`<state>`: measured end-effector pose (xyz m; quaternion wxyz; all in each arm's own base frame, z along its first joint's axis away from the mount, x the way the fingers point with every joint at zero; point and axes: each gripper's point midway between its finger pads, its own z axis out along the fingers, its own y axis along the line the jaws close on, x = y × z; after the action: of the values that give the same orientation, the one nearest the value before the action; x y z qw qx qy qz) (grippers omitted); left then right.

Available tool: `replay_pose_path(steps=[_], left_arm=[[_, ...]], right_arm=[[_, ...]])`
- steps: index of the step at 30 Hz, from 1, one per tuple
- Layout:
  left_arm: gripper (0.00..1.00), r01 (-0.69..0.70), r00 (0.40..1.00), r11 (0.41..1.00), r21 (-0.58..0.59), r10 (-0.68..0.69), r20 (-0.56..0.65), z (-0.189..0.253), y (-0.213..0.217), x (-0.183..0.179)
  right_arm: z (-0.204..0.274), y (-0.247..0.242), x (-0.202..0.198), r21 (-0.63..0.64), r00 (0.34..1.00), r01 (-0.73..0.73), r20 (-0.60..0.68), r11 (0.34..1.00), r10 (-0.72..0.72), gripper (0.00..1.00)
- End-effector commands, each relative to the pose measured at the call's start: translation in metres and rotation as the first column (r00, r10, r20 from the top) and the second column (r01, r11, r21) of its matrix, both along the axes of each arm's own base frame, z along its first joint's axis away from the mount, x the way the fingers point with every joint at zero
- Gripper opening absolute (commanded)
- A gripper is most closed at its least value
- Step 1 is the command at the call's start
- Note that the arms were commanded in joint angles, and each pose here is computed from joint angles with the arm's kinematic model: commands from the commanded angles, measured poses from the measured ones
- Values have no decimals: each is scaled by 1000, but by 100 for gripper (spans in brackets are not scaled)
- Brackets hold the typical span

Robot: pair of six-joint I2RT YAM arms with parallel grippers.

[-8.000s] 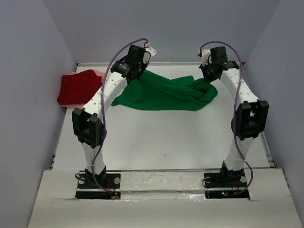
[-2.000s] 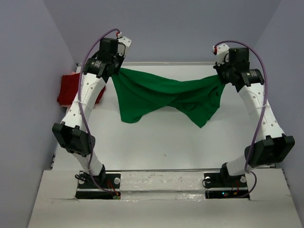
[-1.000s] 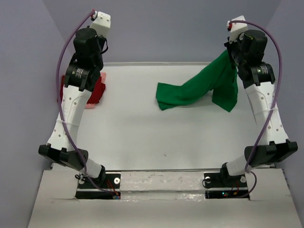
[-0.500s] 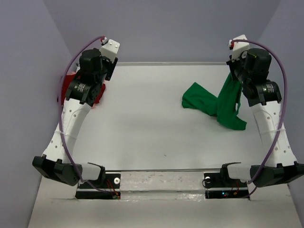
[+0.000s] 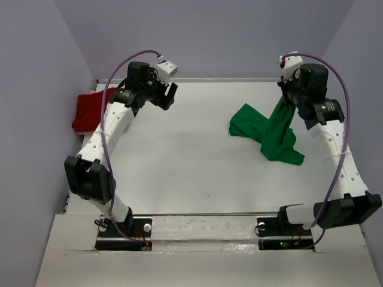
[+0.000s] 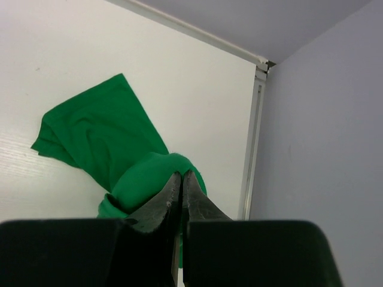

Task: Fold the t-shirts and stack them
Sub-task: Flatten the tshirt out

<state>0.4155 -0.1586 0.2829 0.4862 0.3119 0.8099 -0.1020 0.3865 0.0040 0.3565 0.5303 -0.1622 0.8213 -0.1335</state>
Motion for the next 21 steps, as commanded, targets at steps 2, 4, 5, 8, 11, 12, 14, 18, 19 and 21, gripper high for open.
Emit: replay_pose_path(steps=[2,4,5,8,11,12,14,18,19,21], left_arm=[[78,172,984,975,-143,-176,-17,2,-55,32],[75,228,971,956,-185,-238,-36,-7,-79,51],[75,234,968,950,-207,-248,-44,-9,-88,58],[74,289,950,931,-221,-308,-58,-24,-133,81],[74,335,928,918,-213,-360,-93,-66,-182,104],[75,359,924,906,-224,-378,-50,-53,-199,107],[75,380,912,888,-258,-406,-56,-66,-216,109],[75,401,894,862,-311,-442,-71,-90,-244,101],[76,398,890,861,-316,-446,-96,-102,-249,95],[76,396,892,861,-318,-443,-90,-107,-255,95]], right_arm=[[-15,4,5,25,1000,2,-13,1000,-2,0],[-27,4,4,24,999,6,-40,1000,-5,0],[-31,4,4,27,999,6,-44,1000,-5,0],[-49,6,3,37,996,7,-87,999,-4,0],[-63,9,1,51,993,-1,-118,999,7,0],[-65,11,0,59,992,-10,-124,998,17,0],[-72,16,-8,78,988,-28,-151,997,40,0],[-102,41,-32,178,950,-127,-262,976,171,0],[-108,42,-36,187,941,-130,-285,974,180,0],[-116,44,-40,195,932,-133,-310,972,190,0]])
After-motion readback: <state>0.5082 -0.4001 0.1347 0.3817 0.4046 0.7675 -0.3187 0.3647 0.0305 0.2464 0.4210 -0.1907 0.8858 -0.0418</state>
